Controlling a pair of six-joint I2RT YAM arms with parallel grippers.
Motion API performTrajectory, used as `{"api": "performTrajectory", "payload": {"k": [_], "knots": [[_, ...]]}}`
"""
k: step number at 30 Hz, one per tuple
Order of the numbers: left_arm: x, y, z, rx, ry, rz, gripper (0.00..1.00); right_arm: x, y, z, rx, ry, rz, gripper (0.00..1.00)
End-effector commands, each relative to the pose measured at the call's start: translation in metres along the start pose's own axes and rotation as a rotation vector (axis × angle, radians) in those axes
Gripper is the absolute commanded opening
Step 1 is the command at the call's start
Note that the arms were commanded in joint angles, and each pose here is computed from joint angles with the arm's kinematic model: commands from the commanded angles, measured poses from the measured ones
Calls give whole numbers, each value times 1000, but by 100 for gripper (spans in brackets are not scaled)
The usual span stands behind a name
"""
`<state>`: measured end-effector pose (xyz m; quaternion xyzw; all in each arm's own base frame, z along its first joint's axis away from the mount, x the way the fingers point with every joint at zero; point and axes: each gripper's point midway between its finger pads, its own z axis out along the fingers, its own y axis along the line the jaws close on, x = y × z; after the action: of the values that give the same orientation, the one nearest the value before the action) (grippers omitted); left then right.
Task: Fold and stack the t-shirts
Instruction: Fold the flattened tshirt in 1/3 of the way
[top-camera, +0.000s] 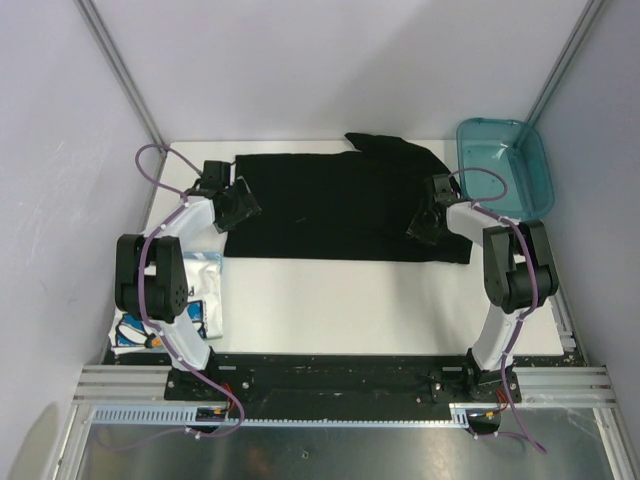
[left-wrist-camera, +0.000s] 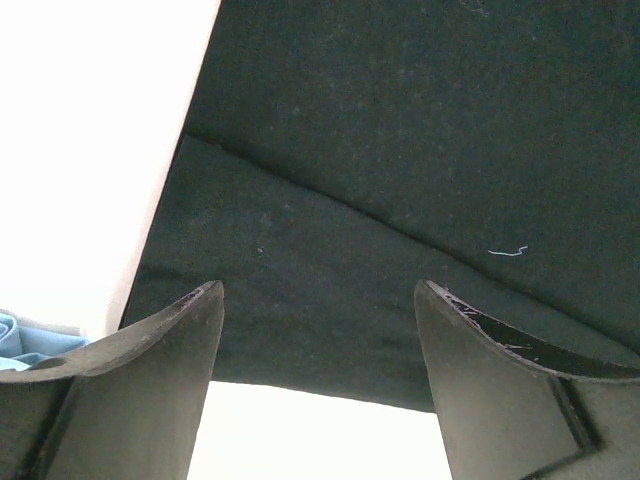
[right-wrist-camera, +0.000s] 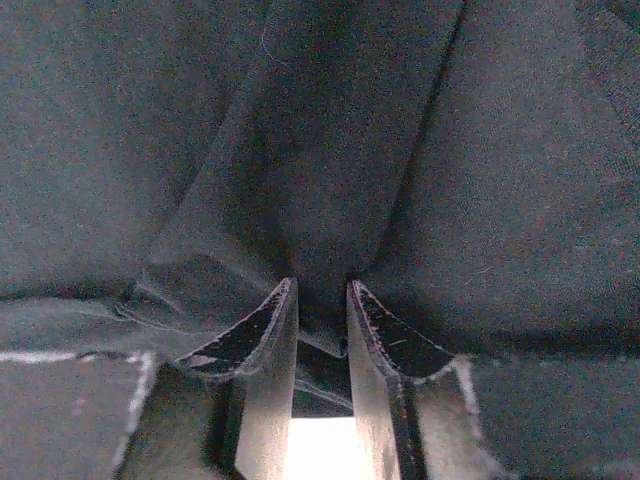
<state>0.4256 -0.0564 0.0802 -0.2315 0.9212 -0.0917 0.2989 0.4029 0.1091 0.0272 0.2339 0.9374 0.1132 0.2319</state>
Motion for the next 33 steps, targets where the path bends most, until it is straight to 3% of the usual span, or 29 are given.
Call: {"api": "performTrajectory", "payload": {"k": [1, 7, 11, 19, 29, 31, 33], "knots": [[-4, -5, -1, 20, -13, 30, 81, -11, 12, -8, -41, -51, 17, 26], [-4, -5, -2, 20, -13, 31, 81, -23, 23, -11, -67, -82, 10, 4], [-4, -5, -1, 22, -12, 30, 81, -31, 32, -11, -90, -99, -6, 0], [-3, -5, -1, 23, -8, 31, 81, -62, 74, -7, -118, -192, -97, 0], [2, -8, -2, 48, 11, 45, 81, -76, 107, 30, -109, -209, -220, 0], [3, -7, -1, 47, 14, 45, 80, -78, 111, 32, -109, -211, -241, 5], [4, -7, -1, 48, 19, 46, 80, -81, 114, 32, -108, -215, -260, 20]]}}
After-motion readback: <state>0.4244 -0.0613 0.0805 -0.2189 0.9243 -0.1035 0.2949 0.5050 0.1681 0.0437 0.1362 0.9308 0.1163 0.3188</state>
